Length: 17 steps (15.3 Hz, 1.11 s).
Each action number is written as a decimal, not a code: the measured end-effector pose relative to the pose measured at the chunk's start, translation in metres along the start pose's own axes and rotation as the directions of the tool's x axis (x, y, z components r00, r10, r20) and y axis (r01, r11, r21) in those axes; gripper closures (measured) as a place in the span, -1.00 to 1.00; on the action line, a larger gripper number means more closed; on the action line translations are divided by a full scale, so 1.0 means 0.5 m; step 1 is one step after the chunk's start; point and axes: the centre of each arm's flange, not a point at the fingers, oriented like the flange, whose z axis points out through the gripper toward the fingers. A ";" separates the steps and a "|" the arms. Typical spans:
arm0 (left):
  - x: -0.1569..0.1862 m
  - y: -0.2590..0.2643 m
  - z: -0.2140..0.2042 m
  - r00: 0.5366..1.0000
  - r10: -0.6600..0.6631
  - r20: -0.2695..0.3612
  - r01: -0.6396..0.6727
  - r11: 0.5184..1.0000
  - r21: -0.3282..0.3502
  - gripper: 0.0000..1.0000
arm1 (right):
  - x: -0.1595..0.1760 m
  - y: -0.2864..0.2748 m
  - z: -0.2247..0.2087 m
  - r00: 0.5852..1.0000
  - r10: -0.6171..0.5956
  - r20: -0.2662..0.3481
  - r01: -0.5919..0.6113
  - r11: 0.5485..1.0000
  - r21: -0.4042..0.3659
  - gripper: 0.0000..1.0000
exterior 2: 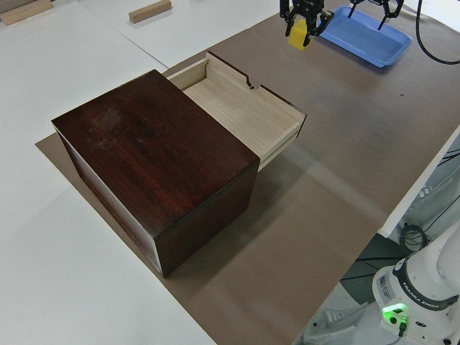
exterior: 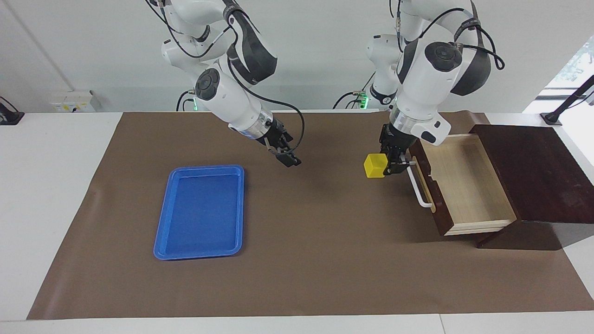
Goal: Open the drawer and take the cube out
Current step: 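Carry the cube toward the right gripper while the right gripper reaches it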
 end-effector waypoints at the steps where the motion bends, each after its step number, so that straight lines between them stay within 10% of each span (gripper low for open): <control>1: -0.025 -0.010 0.003 1.000 -0.011 0.000 0.011 1.000 0.003 -0.09 | -0.004 -0.001 0.007 1.000 0.012 0.016 -0.012 1.000 0.001 -1.00; 17: -0.213 -0.115 0.046 0.999 -0.049 -0.017 0.049 0.999 0.020 -0.09 | -0.064 -0.035 0.097 0.998 -0.001 0.064 -0.001 1.000 0.019 -1.00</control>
